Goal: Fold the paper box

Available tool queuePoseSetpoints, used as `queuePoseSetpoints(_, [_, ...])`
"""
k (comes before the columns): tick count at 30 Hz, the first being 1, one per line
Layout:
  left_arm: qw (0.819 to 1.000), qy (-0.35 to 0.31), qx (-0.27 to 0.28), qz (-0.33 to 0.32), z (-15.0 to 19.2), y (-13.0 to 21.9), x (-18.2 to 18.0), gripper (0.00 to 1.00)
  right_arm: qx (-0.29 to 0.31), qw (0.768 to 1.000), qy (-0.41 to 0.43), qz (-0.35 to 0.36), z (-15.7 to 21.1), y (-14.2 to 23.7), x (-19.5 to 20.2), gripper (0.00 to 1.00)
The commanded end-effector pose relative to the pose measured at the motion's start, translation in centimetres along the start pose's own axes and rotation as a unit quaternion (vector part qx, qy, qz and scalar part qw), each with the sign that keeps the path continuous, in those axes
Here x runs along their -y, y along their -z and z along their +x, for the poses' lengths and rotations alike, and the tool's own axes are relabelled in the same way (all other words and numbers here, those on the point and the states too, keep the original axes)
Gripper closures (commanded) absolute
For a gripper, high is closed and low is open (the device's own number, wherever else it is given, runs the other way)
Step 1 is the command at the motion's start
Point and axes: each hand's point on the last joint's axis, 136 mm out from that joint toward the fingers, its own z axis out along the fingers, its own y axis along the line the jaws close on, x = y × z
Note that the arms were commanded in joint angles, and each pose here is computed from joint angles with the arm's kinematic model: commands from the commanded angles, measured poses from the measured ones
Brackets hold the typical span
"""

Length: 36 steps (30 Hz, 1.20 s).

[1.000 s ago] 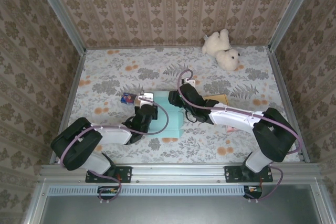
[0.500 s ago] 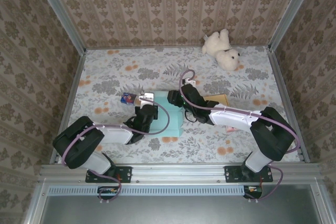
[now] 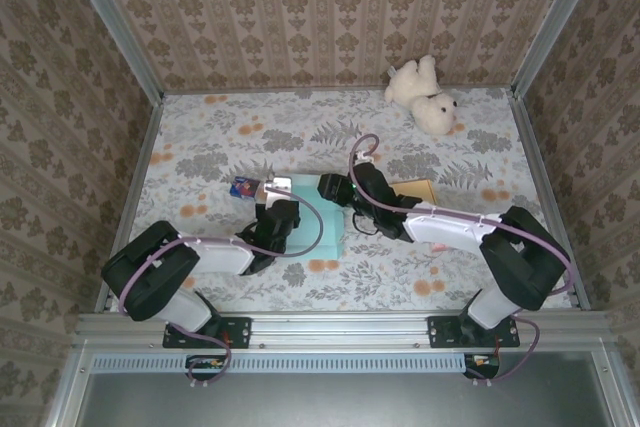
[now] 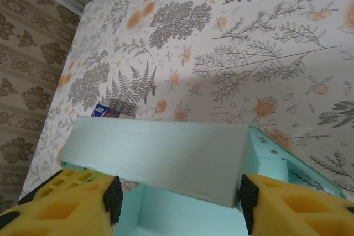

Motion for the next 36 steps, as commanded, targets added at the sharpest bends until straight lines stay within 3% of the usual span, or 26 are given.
queuePoseSetpoints(1, [1.000, 0.005, 0.011, 0.014, -1.0, 0.0, 1.1, 1.00, -0.023, 0.999, 0.024, 0.043, 2.0, 0.9, 2.3, 0.39])
queuePoseSetpoints(6, [1.000, 0.005, 0.007, 0.011, -0.8, 0.0, 1.0, 1.00, -0.018, 0.996, 0.050, 0.074, 2.8, 1.7, 3.3, 0.39])
queuePoseSetpoints(16, [1.000, 0.008, 0.004, 0.013, -0.9, 0.0, 1.1, 1.00, -0.034, 0.994, 0.071, 0.070, 6.2, 1.0, 2.1, 0.38])
queuePoseSetpoints(23, [1.000, 0.006, 0.003, 0.010, -0.8, 0.1, 0.8, 1.00, -0.016, 0.992, 0.097, 0.077, 6.5, 2.0, 0.7, 0.38])
queuePoseSetpoints(36, [1.000, 0.009, 0.001, 0.011, -0.7, 0.2, 0.8, 1.00, -0.011, 0.992, 0.087, 0.095, 6.7, 2.6, 1.7, 0.38])
